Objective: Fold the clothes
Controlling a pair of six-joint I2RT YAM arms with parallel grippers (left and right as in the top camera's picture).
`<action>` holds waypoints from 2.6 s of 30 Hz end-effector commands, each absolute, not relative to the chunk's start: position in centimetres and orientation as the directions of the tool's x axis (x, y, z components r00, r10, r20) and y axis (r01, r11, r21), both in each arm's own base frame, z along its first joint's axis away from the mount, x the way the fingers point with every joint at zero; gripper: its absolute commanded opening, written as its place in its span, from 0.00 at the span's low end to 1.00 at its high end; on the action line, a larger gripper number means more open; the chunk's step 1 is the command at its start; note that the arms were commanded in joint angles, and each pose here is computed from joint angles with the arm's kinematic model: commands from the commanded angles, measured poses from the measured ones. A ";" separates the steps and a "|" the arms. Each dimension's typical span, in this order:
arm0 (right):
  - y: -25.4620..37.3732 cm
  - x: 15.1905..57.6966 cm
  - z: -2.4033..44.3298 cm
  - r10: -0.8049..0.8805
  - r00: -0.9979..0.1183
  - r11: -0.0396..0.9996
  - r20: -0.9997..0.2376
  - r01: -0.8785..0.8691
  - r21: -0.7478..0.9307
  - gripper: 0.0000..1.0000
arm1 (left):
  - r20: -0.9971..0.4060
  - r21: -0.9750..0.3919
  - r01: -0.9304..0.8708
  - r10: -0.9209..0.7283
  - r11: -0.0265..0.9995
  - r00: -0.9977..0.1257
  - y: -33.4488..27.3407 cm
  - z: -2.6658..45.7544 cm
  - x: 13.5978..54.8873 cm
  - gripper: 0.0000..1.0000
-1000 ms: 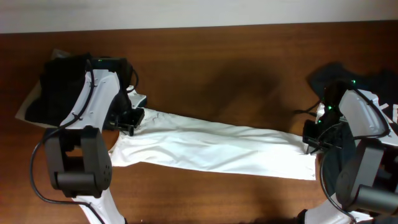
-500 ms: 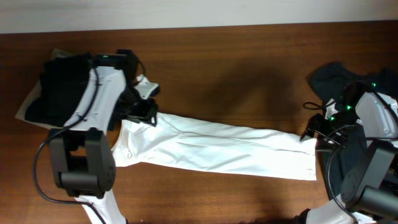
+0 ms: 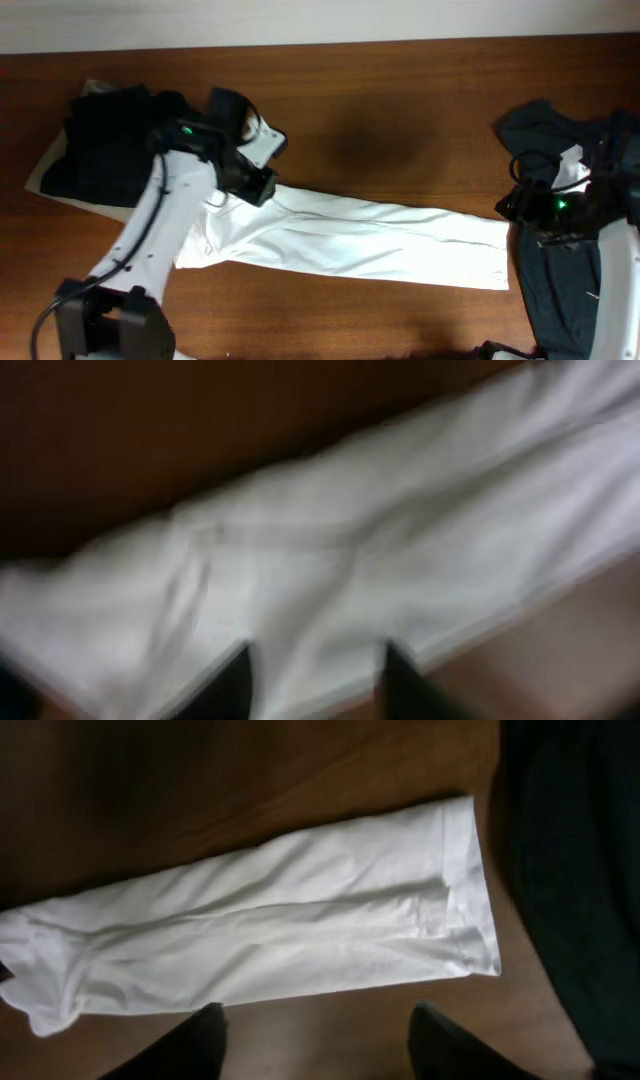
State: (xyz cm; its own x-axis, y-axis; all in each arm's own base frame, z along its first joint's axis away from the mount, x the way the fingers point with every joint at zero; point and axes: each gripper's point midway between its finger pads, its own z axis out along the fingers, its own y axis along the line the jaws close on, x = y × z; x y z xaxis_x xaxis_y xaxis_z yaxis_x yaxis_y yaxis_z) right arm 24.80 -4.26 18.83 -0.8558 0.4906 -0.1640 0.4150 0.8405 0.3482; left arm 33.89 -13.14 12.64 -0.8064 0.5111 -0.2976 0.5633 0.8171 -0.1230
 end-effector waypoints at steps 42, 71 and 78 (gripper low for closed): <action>-4.7 21.3 -1.6 0.489 -0.838 0.820 0.243 0.536 0.199 0.04 | -0.293 -0.029 0.470 0.442 0.882 -0.848 -9.1 17.6 33.0 0.38; 27.0 29.2 9.8 -0.112 -0.977 0.801 -0.182 -0.197 0.565 0.04 | -0.440 0.060 0.411 0.393 0.910 -0.807 -7.7 26.2 34.7 0.38; 26.4 29.8 8.6 -0.087 -0.983 0.822 -0.163 -0.163 0.545 0.63 | -0.438 0.060 0.411 0.394 0.909 -0.808 -7.6 26.6 34.4 0.38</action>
